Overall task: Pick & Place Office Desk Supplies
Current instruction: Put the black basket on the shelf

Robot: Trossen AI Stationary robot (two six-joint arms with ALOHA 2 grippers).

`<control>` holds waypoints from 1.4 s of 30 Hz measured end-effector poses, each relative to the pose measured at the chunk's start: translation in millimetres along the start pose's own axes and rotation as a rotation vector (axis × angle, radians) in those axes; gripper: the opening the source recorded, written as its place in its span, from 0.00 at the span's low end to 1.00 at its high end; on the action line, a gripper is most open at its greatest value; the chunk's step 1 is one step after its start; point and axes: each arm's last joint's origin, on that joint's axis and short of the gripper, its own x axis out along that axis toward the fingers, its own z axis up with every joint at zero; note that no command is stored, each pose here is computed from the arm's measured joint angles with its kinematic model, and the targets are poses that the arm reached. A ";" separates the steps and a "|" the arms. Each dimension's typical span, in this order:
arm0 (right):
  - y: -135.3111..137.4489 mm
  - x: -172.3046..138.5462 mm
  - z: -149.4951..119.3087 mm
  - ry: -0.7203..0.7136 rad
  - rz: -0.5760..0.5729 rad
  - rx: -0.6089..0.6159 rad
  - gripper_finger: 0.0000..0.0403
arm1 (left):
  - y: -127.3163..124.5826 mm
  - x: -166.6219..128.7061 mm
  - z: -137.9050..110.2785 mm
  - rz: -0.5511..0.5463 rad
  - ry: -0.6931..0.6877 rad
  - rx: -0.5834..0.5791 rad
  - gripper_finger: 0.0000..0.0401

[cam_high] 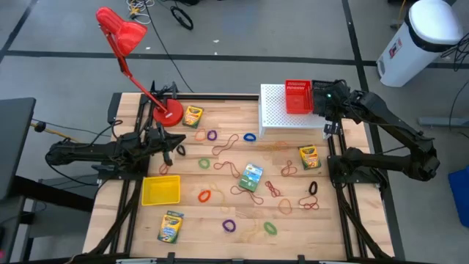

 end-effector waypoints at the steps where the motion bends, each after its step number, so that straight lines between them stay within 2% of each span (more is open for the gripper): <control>1: -0.1 -1.0 -1.8 -0.003 0.002 0.017 0.26 | 0.0 0.0 0.0 0.000 0.000 0.000 0.06; 8: 0.9 -6.0 -5.0 -0.081 0.054 0.146 0.23 | 0.0 0.0 -0.1 0.000 0.000 0.000 0.06; 19: 2.9 -5.7 -2.0 -0.140 0.151 0.223 0.02 | 0.0 0.0 -0.1 0.000 0.000 0.000 0.06; 27: -0.6 7.8 6.8 -0.040 0.130 0.282 0.03 | 0.0 0.0 0.0 0.000 0.000 0.000 0.06; 34: -2.1 11.3 5.1 0.057 0.046 0.306 0.01 | 0.0 0.0 -0.1 0.000 0.000 0.000 0.06; 42: 0.3 6.2 1.8 0.039 0.077 0.320 0.02 | 0.0 0.0 -0.1 0.000 0.000 0.000 0.06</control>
